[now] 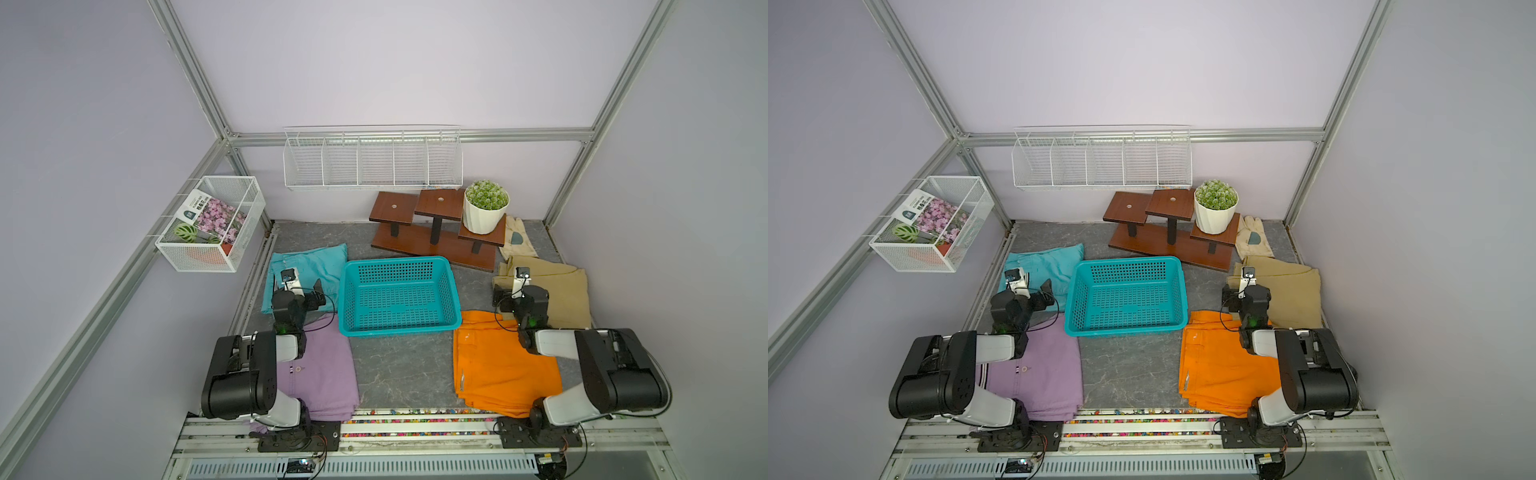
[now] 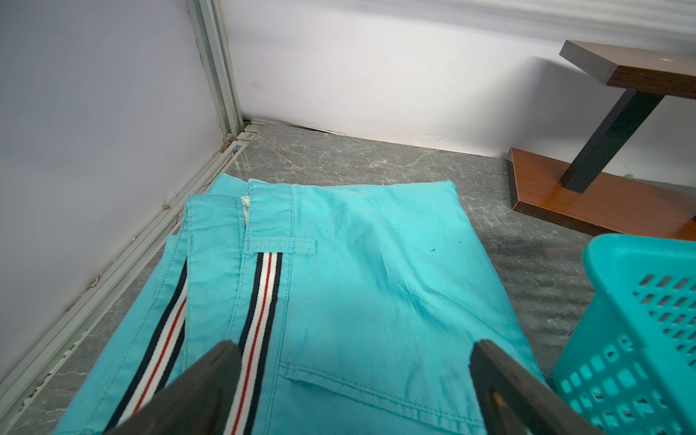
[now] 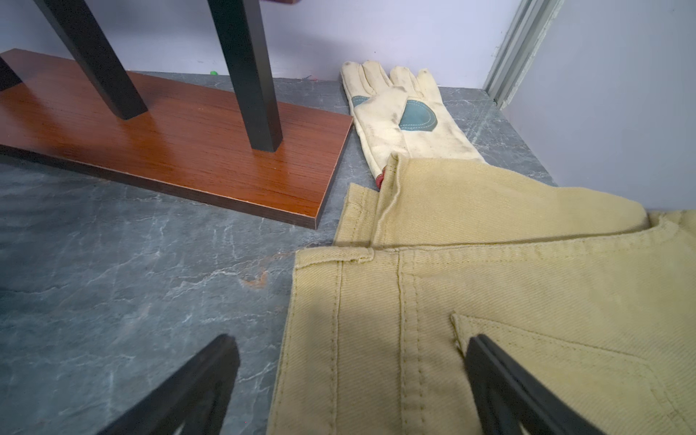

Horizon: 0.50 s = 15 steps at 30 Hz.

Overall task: Put the folded long pants in the basket
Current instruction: Pick up the long pant at the center of the board.

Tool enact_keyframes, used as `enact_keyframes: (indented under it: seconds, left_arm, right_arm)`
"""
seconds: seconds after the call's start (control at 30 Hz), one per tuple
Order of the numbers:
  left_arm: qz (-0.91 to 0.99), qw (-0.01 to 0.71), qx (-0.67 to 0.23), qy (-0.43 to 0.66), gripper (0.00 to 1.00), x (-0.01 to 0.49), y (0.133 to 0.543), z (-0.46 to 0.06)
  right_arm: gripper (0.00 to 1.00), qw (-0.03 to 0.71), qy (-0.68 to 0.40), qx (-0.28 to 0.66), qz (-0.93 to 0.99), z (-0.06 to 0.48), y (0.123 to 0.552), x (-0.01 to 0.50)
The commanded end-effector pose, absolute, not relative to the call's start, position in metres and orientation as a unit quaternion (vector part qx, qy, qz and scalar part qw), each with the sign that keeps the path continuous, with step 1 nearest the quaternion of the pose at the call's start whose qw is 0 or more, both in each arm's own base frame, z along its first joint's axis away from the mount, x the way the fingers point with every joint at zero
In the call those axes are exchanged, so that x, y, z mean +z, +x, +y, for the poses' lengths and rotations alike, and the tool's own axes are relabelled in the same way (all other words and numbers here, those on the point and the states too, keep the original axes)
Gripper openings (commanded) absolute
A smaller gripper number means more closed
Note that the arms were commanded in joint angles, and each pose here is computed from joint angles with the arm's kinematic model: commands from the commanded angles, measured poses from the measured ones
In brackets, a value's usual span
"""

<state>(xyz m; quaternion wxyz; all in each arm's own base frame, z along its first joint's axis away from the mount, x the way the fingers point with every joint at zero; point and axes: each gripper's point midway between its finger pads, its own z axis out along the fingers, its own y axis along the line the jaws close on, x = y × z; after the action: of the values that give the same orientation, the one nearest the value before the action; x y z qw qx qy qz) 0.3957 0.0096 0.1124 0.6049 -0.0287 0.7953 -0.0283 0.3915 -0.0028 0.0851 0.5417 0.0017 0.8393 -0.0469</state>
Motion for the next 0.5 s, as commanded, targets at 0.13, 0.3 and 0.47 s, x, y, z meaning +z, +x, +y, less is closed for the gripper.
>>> enact_keyframes:
  seconds: [0.13,0.3,0.47]
  left_arm:
    - [0.763,0.644,0.016,-0.055,1.0,0.177,0.379,0.012]
    - [0.761,0.623,0.039,-0.177,1.0,0.216,0.36,0.043]
    - [0.728,0.649,-0.087,-0.206,1.0,0.26,0.343,0.02]
  right_arm:
    - [0.99,0.549,0.037,-0.087,0.83,0.0,0.388,0.155]
    - [0.99,0.532,0.111,-0.032,0.839,0.0,0.373,0.179]
    - [0.98,0.491,0.136,0.032,0.86,0.012,0.357,0.199]
